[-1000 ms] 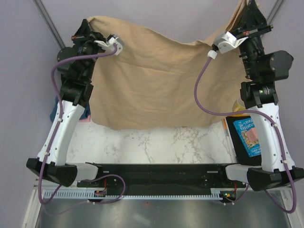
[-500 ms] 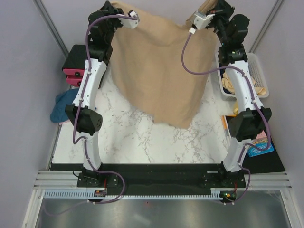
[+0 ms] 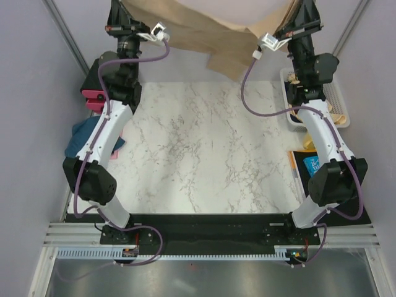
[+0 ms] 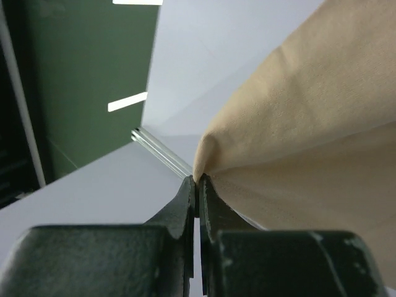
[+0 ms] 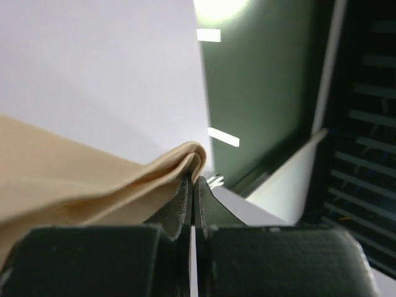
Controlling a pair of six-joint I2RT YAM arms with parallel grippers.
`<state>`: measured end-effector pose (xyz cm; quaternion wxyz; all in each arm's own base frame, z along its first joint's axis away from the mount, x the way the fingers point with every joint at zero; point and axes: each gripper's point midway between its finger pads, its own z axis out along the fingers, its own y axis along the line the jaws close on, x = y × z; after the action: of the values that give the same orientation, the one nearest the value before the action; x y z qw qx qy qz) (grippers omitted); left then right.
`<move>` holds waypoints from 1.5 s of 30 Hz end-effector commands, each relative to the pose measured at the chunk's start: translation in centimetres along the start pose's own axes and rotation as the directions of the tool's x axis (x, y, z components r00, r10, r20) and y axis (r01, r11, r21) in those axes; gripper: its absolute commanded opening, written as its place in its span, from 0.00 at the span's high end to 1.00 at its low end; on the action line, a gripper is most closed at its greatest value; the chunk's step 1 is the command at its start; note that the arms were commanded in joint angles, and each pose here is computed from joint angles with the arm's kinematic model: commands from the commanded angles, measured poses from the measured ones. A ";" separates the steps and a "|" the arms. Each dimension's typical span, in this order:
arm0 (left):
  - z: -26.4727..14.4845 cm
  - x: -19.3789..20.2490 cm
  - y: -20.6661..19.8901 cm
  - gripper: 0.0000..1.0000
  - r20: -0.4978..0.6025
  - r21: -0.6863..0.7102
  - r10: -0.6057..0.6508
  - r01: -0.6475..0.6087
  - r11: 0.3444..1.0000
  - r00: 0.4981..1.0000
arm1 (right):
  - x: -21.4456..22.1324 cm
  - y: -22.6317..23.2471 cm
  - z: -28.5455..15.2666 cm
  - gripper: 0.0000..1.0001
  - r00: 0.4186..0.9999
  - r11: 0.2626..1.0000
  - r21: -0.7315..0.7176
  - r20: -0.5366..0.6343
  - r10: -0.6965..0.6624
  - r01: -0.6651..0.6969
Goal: Fold and stack the t-shirts
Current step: Flatten out the tshirt
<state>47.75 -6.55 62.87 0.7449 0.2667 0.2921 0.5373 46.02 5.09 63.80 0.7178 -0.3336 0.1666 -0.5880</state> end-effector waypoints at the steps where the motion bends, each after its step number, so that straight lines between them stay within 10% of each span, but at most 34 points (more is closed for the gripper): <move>1: -7.0 2.6 -8.6 0.98 -0.074 0.170 -0.009 0.022 0.985 0.997 | -2.3 7.8 -7.1 1.00 0.994 0.971 -0.217 0.025 0.104 -0.096; 6: -18.6 2.9 -19.9 0.98 -0.101 0.542 -0.085 0.126 0.831 0.991 | -6.3 16.6 -19.0 1.00 0.958 0.758 -0.608 -0.012 0.286 -0.234; 12: -32.5 0.9 -27.6 0.98 -0.160 0.852 -0.170 0.223 0.473 0.972 | -10.6 20.5 -31.3 1.00 0.891 0.341 -0.887 -0.148 0.429 -0.311; 21: -43.0 -2.1 -25.5 0.98 -0.184 0.976 -0.267 0.209 0.066 0.946 | -12.7 18.3 -44.0 1.00 0.878 -0.290 -0.945 -0.262 0.400 -0.150; 30: -53.4 -1.5 -25.2 0.98 -0.152 0.962 -0.232 0.090 -0.256 0.961 | -13.5 16.2 -54.4 1.00 0.890 -0.609 -0.792 -0.240 0.387 0.051; 35: -53.3 -1.6 -24.1 0.98 -0.162 0.949 -0.231 0.088 -0.302 0.959 | -12.8 16.8 -52.2 1.00 0.901 -0.575 -0.818 -0.236 0.364 0.018; 42: -41.5 -5.2 -20.8 0.98 -0.203 0.965 -0.335 0.130 -0.228 0.920 | -9.4 16.6 -33.0 1.00 0.903 -0.103 -0.977 -0.210 0.376 -0.185; 45: -30.7 -7.0 -15.4 0.98 -0.116 0.992 -0.397 0.124 -0.005 0.910 | -8.0 12.2 -24.9 1.00 0.897 0.092 -0.968 -0.179 0.404 -0.235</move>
<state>31.25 -13.10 19.78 0.3663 0.7149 0.5955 -0.0149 33.13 5.15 23.32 0.3051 -0.7594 0.5702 -0.0717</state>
